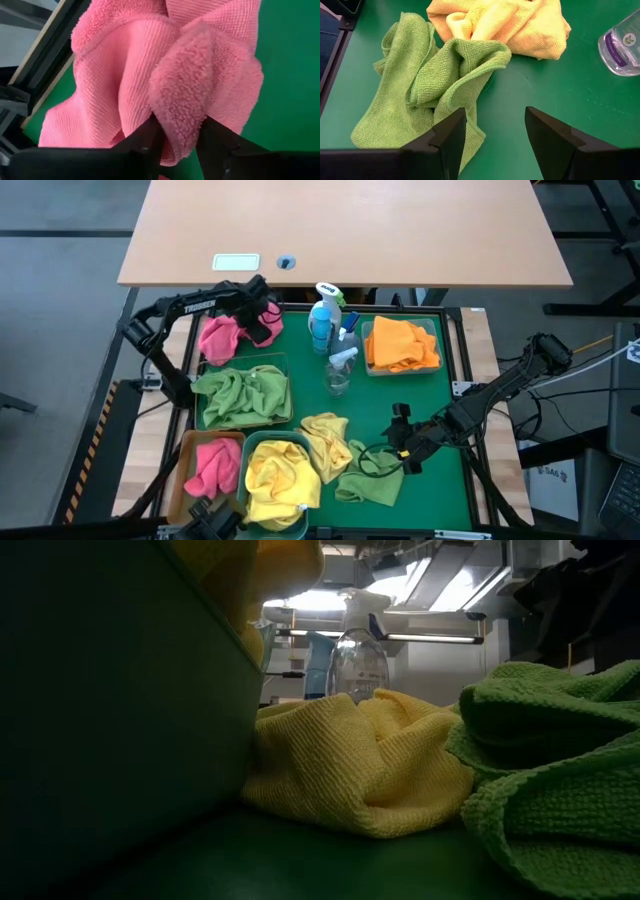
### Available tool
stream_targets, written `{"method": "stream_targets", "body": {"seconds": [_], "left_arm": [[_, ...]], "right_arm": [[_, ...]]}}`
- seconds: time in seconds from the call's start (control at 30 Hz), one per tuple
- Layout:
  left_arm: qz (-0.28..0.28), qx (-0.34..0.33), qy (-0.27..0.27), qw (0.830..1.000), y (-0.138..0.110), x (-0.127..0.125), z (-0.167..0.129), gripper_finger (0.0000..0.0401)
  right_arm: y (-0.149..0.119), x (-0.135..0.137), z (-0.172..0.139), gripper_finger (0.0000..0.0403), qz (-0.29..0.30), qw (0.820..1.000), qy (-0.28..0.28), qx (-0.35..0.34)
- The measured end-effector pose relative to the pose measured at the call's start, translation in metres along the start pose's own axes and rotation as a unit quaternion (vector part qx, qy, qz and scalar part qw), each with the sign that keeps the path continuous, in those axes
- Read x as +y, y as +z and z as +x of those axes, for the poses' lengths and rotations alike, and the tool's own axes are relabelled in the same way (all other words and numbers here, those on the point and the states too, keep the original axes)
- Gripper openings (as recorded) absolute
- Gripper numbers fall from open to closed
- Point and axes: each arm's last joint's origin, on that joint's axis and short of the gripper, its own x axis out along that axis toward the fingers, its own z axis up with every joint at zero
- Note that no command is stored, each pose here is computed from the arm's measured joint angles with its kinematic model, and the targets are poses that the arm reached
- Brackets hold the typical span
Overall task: Sort microfiber towel by color & place in baskets
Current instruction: Put the pink towel into the orange bin
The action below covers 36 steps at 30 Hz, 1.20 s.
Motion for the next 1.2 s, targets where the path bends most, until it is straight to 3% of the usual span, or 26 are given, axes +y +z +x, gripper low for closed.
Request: {"method": "stream_targets", "body": {"seconds": [0.2, 0.47, 0.63, 0.8, 0.93, 1.2], "left_arm": [[0.000, -0.019, 0.028, 0.999, -0.002, -0.005, -0.014, 0.0009], [-0.020, -0.132, 0.025, 0.991, -0.022, -0.014, -0.081, 0.0002], [-0.065, -0.244, 0.000, 0.967, -0.053, -0.023, -0.137, 0.0001], [-0.103, -0.371, -0.052, 0.921, -0.091, -0.029, -0.190, 0.0001], [-0.136, -0.455, -0.102, 0.874, -0.123, -0.025, -0.235, 0.0001], [-0.126, -0.581, -0.212, 0.775, -0.174, -0.010, -0.326, 0.0000]], "right_arm": [[0.000, 0.000, 0.000, 0.0205, 0.000, 1.000, 0.000, 0.000], [0.000, 0.000, 0.000, 0.0205, 0.000, 1.000, 0.000, 0.000], [0.000, 0.000, 0.000, 0.0205, 0.000, 1.000, 0.000, 0.000], [0.000, 0.000, 0.000, 0.0205, 0.000, 1.000, 0.000, 0.000], [0.000, 0.000, 0.000, 0.0205, 0.000, 1.000, 0.000, 0.000], [0.000, 0.000, 0.000, 0.0205, 0.000, 1.000, 0.000, 0.000]]}}
